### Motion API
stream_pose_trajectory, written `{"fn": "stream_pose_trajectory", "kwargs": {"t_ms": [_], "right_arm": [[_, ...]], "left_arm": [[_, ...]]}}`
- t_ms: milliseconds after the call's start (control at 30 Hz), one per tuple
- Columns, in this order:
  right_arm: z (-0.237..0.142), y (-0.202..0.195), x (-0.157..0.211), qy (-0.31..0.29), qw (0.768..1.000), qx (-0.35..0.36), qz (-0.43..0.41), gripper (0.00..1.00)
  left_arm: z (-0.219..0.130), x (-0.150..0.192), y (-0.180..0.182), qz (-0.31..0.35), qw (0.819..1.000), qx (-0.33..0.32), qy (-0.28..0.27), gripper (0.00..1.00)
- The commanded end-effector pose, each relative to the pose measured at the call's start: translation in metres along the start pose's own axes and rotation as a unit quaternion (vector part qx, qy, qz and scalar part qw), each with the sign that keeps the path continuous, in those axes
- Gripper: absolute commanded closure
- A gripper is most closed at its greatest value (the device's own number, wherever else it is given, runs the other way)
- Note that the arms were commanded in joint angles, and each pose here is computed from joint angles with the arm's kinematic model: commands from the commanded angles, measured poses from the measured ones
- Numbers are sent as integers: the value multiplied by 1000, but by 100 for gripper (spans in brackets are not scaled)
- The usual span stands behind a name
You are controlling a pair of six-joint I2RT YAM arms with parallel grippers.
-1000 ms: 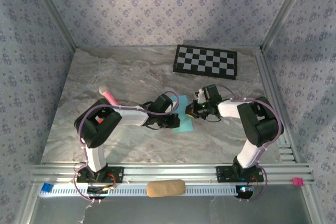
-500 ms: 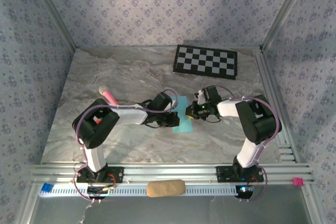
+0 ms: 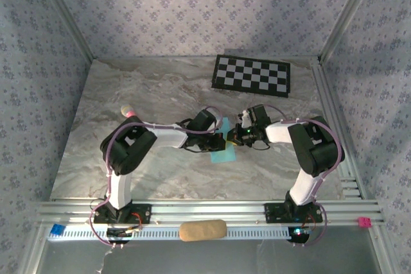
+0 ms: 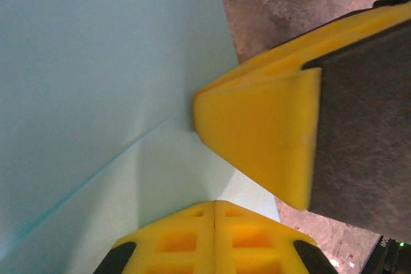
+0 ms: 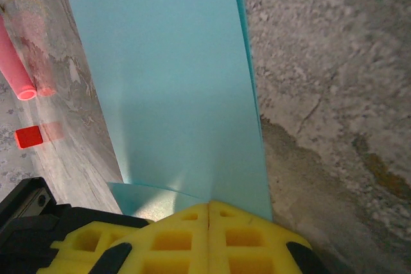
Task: Fold a paper plane with a square sheet of paper (pick it up from the middle)
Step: Fold the triangle a second time at the center of the table.
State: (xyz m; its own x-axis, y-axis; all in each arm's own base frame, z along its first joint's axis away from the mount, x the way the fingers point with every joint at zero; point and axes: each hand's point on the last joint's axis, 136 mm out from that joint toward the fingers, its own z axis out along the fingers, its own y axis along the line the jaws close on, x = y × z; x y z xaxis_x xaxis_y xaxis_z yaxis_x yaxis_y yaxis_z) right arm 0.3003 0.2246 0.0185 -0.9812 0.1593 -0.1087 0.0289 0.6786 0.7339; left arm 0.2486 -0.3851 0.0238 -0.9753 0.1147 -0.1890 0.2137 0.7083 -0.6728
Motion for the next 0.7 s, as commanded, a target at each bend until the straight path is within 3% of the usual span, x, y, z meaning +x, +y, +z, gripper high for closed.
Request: {"fn": "stream_pose_trajectory", "kwargs": {"t_ms": [0,667], "right_arm": [[5,-39,21,21,997,60,32,100],[6,-50,23,27,996,75,36,100]], "left_arm": [[0,0,4,-3,1000,-12,2,95],[-22,78,48,1,994,-75,76,90]]}}
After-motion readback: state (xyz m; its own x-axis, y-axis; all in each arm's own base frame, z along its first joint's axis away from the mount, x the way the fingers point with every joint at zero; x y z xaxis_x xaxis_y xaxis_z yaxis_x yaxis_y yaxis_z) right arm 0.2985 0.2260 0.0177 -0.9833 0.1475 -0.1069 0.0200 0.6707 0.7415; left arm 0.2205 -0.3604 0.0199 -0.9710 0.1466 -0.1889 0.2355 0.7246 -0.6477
